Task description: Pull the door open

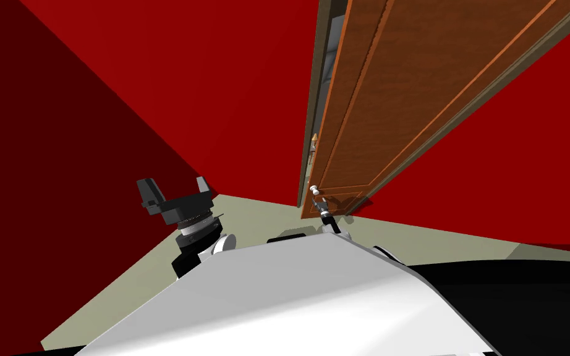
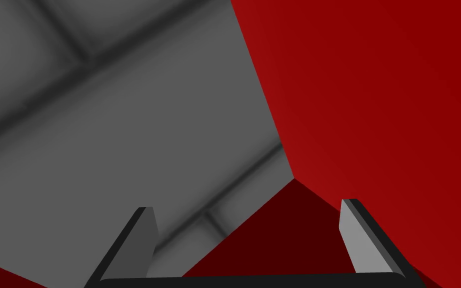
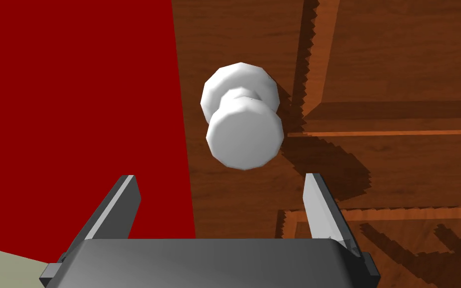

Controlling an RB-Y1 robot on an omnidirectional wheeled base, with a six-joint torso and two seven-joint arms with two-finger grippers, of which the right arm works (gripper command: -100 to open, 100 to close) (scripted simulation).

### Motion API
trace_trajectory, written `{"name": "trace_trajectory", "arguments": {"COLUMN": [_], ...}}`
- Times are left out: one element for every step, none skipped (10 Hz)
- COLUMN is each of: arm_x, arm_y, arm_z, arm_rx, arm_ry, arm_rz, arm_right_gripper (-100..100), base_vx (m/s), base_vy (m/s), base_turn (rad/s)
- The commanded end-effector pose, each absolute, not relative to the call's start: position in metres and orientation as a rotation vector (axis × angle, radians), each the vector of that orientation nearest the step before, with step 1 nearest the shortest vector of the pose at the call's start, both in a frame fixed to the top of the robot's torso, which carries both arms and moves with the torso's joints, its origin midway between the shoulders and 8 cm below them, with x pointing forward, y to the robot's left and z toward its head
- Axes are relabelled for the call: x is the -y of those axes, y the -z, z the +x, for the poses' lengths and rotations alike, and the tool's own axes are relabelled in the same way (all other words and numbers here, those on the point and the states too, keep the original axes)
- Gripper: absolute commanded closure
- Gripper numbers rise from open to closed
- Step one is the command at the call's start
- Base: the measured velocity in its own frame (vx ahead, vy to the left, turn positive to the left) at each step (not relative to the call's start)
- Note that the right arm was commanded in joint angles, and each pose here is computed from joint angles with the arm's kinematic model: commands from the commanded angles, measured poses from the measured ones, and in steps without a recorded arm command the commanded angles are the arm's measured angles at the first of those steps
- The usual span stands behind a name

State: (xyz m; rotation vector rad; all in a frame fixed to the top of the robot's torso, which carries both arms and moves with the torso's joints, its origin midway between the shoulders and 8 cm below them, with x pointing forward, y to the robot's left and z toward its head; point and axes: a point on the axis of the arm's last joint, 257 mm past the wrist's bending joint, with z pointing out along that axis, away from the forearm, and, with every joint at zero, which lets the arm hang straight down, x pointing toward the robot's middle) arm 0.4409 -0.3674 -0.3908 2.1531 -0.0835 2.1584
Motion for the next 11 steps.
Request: {"name": "trace_trajectory", "arguments": {"arm_x": [0.380, 0.385, 0.396, 0.401, 0.407, 0.413, 0.418, 0.424, 0.429, 0.439, 0.444], "arm_y": [0.389, 0.389, 0.388, 0.388, 0.388, 0.388, 0.388, 0.388, 0.388, 0.389, 0.390], "arm_z": [0.439, 0.438, 0.436, 0.434, 0.432, 0.431, 0.429, 0.426, 0.424, 0.420, 0.417], "arm_rx": [0.134, 0.154, 0.198, 0.221, 0.244, 0.267, 0.289, 0.311, 0.333, 0.372, 0.390], "arm_ry": [-2.135, -2.126, -2.104, -2.092, -2.079, -2.066, -2.053, -2.039, -2.025, -1.998, -1.985], "arm_rz": [2.119, 2.107, 2.081, 2.068, 2.055, 2.042, 2.029, 2.017, 2.005, 1.984, 1.974], "arm_right_gripper": [-100, -100, -100, -100, -100, -100, -100, -100, -100, -100, -100], "base_vx": [0.010, 0.009, -0.006, -0.019, -0.023, -0.022, -0.010, 0.000, -0.007, -0.021, -0.032], "base_vy": [-0.077, -0.098, -0.094, -0.095, -0.085, -0.067, -0.057, -0.060, -0.062, -0.083, -0.082], "base_turn": [0.403, 0.267, 0.327, 0.245, 0.211, 0.219, 0.206, 0.195, 0.200, 0.335, 0.277]}}
